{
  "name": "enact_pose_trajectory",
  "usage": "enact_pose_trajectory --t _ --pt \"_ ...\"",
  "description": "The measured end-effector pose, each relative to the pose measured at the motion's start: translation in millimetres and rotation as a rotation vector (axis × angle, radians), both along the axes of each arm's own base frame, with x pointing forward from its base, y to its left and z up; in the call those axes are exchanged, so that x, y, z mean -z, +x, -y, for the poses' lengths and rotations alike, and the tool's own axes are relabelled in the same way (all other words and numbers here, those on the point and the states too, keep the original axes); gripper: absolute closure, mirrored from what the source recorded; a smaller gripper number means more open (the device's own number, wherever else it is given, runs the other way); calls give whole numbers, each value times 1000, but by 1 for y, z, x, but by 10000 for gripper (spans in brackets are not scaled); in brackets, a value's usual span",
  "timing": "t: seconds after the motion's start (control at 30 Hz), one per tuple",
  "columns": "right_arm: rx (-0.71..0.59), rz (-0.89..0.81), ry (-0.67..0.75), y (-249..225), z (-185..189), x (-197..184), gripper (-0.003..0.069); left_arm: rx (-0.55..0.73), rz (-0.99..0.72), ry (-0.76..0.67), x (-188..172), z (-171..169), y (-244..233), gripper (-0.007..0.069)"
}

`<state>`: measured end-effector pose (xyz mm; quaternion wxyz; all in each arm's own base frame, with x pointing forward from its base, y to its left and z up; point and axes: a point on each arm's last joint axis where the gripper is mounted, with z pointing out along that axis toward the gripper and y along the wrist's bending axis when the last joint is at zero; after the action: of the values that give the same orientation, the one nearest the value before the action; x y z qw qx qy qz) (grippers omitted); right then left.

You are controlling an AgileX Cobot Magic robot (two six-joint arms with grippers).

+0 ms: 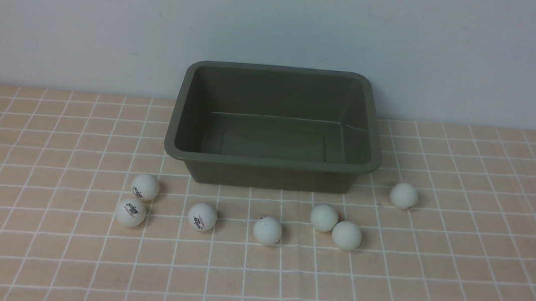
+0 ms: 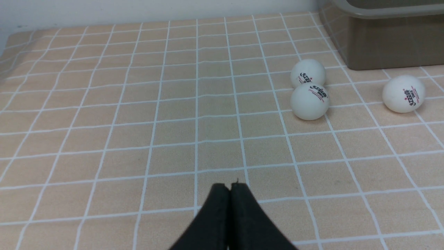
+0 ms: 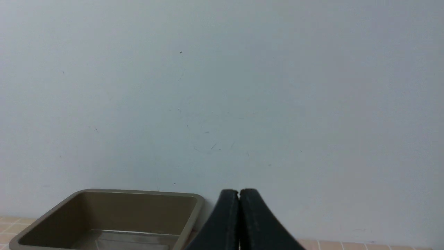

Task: Put the table tennis balls into the box on the light coffee tablecloth.
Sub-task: 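Reach for and grasp a ping pong ball on the table beside the basket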

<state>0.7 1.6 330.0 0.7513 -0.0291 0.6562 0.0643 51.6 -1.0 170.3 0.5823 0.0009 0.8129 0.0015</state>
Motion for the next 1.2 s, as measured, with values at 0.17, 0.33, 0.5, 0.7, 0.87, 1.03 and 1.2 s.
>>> enact_pose_trajectory --t 0.17,0.33,0.5,0.7,0.87,1.03,1.2 --pt "0 0 0 0 0 0 673 0 0 0 0 0 0 694" --pt "0 0 0 0 0 0 673 0 0 0 0 0 0 694" --pt "-2 0 3 0 0 0 673 0 0 0 0 0 0 694" --pt "-4 -8 5 0 0 1 673 0 0 0 0 0 0 694" --pt "-12 -9 16 0 -1 1 673 0 0 1 0 0 0 694" --pt "-13 -12 17 0 -1 1 673 6 4 24 0 0 0 694" --pt "-15 -29 15 0 -1 3 673 6 9 27 0 0 0 694"
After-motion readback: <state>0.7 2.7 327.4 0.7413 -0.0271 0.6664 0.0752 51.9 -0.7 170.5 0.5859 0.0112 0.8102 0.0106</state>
